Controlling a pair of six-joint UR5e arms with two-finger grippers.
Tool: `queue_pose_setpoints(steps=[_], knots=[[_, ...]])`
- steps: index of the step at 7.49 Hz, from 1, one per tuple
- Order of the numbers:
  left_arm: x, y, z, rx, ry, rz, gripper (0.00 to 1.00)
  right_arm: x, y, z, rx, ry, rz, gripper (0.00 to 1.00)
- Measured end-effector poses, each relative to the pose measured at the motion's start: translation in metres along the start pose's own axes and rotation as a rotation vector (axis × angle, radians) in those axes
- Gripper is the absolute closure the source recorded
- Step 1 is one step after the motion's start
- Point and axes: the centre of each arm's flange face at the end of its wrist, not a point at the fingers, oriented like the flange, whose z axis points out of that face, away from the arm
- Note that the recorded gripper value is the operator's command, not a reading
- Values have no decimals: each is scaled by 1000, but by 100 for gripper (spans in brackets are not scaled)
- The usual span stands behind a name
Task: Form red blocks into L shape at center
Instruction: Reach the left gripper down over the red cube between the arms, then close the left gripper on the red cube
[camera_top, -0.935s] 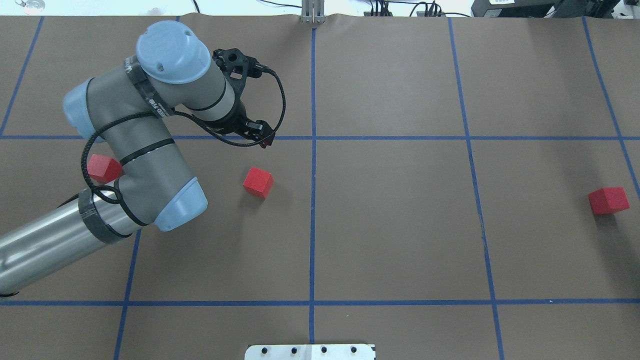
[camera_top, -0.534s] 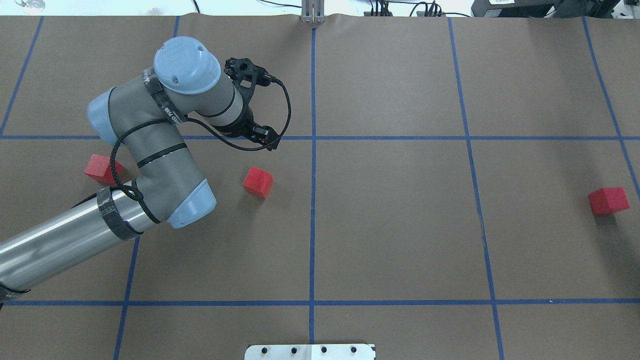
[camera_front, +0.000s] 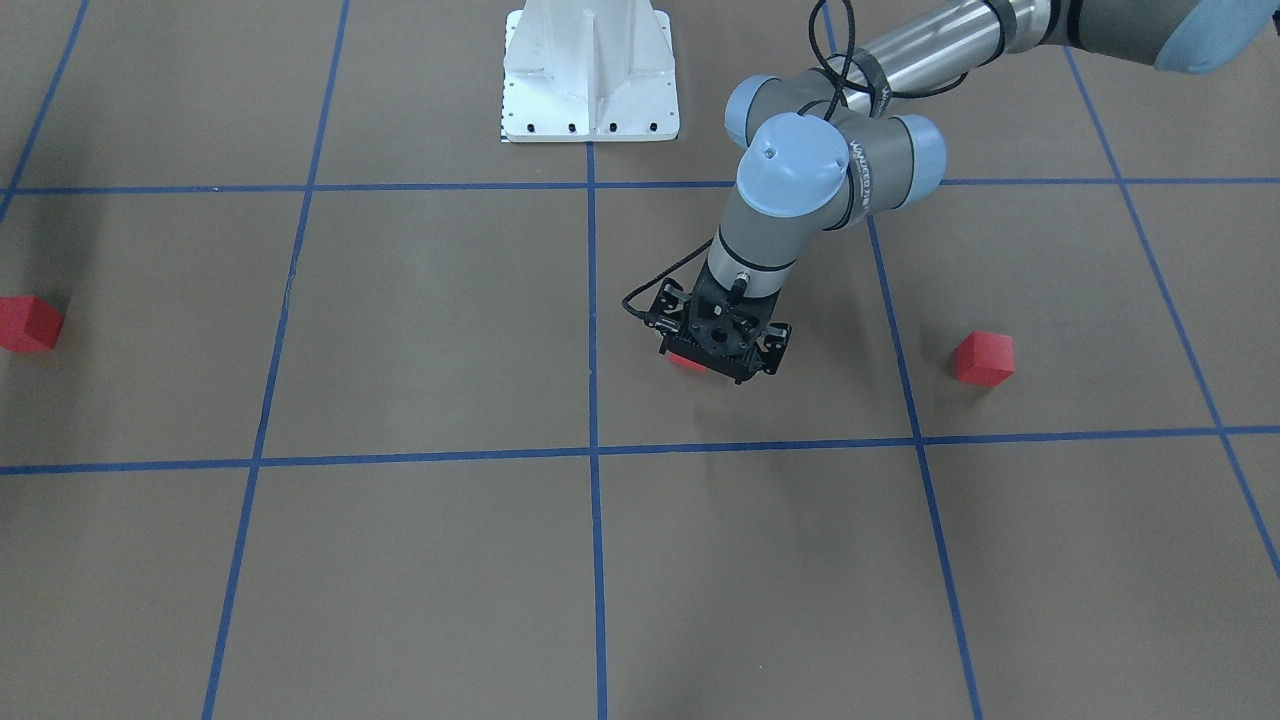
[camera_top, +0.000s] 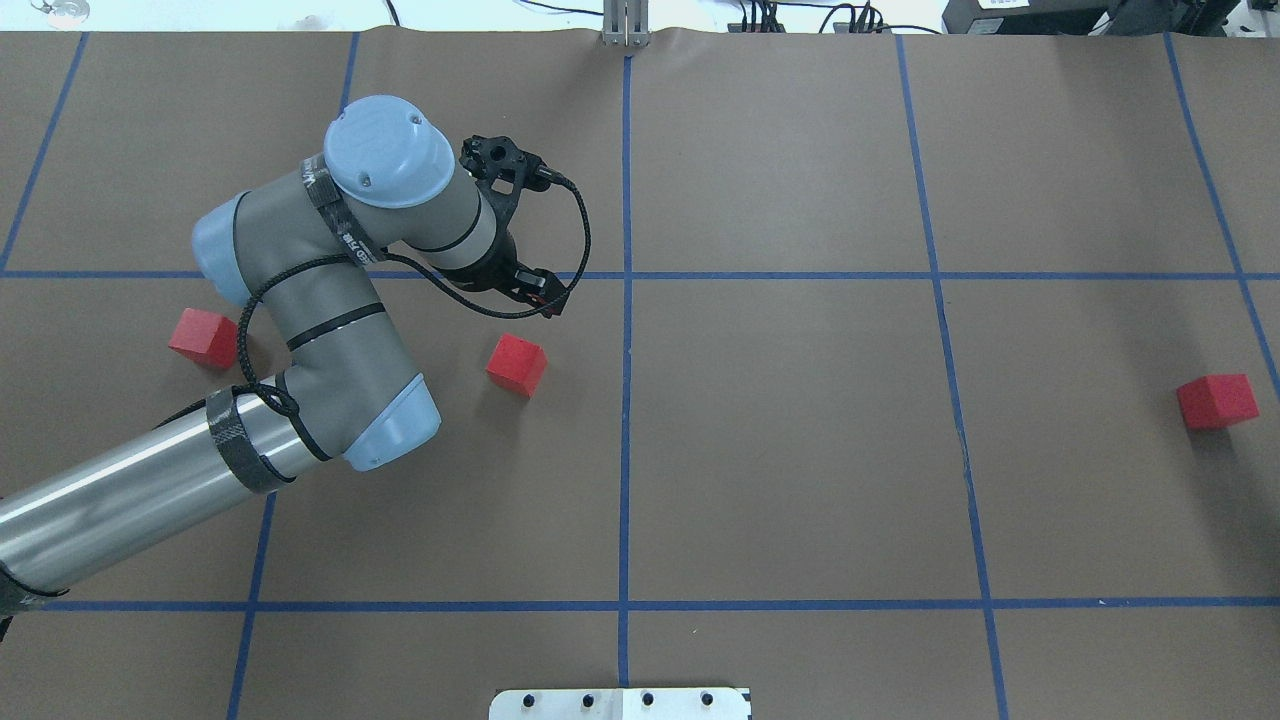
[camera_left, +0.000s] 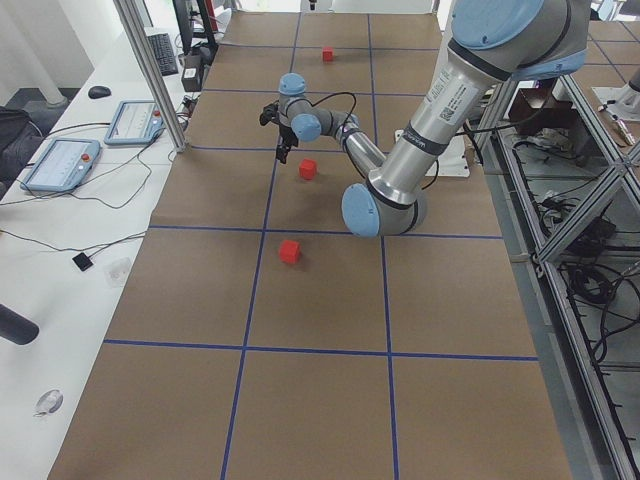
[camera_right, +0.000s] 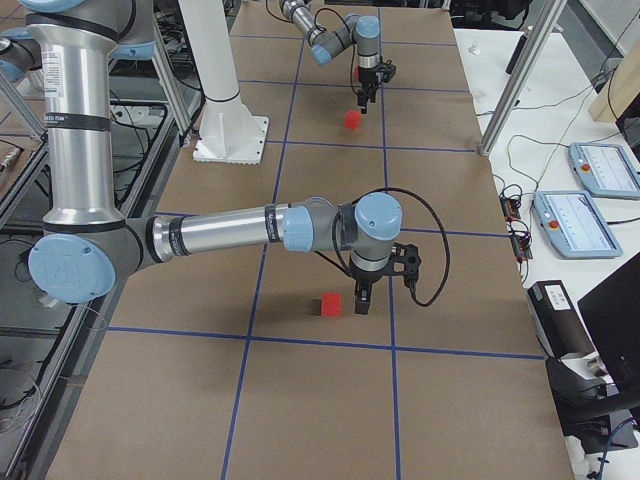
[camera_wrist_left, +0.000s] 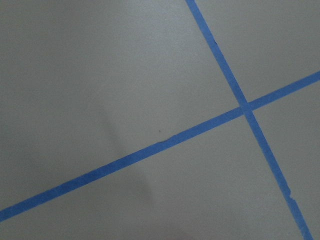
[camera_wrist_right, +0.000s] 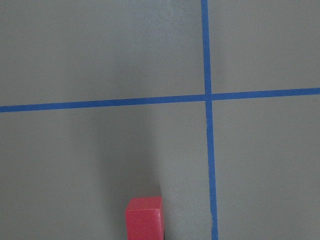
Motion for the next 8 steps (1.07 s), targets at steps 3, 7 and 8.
queue_pose_setpoints(steps=[3, 7, 8], knots=[[2, 20, 16, -30, -2, -27, 0, 3, 0, 2, -5, 1, 4, 1], [2, 33, 28, -54, -5, -50, 0, 6, 1, 5, -10, 1, 6, 1], [6, 36, 31, -60, -3, -56, 0, 7, 1, 6, -13, 2, 8, 1]])
